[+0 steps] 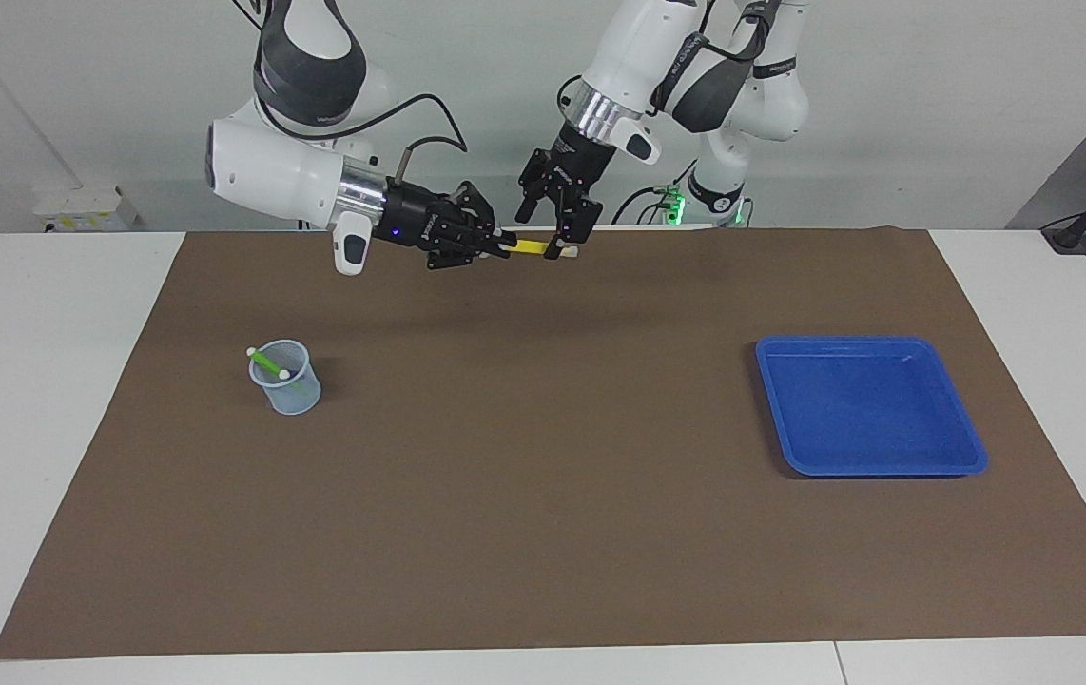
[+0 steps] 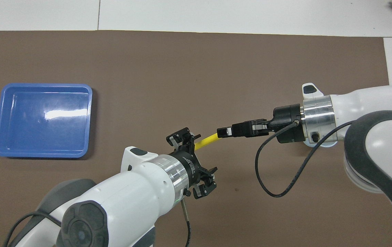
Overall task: Right arm passes pens to left for tray arrangement
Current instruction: 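Grasp the yellow pen with the left gripper and open the right gripper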
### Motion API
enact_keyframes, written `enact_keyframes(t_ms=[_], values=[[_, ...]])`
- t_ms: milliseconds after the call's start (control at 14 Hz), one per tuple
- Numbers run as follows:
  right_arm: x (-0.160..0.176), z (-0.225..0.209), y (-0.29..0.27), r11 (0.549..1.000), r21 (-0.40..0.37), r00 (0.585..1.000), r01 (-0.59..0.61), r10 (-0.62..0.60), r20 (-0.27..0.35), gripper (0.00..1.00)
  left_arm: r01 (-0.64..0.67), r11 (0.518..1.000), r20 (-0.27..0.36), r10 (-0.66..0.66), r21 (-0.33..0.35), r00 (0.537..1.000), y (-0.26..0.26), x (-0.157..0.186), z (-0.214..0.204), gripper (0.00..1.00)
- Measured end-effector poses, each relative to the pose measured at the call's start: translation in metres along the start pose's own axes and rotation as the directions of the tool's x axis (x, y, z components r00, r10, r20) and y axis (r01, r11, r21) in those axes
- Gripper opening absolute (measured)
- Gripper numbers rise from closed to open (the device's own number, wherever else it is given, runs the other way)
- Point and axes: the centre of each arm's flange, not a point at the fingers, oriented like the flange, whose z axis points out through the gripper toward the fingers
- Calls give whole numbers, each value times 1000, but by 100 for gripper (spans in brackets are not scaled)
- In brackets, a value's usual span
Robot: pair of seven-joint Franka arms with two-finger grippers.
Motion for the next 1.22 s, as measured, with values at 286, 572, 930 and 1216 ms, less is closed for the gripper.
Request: enact_keyframes(t_ms=[286,572,930,1216], values=[[0,0,0,1000,0,1000,0,0,0,19,0,1000,2,0,-3,1000,1,0,-1,80],[0,0,0,1000,0,1000,1,-1,0,19,1,1000,2,-1,-4,1000,2,0,-1,70],[-1,0,1,1000,0,1000,-2,2,1,19,8,1000,4,-8,-14,1000,9,1,-4,23],[-3,-1,0,1000,1,1000,1,-1,2,19,14,1000,4,-14,-18,1000,13,2,-5,19]])
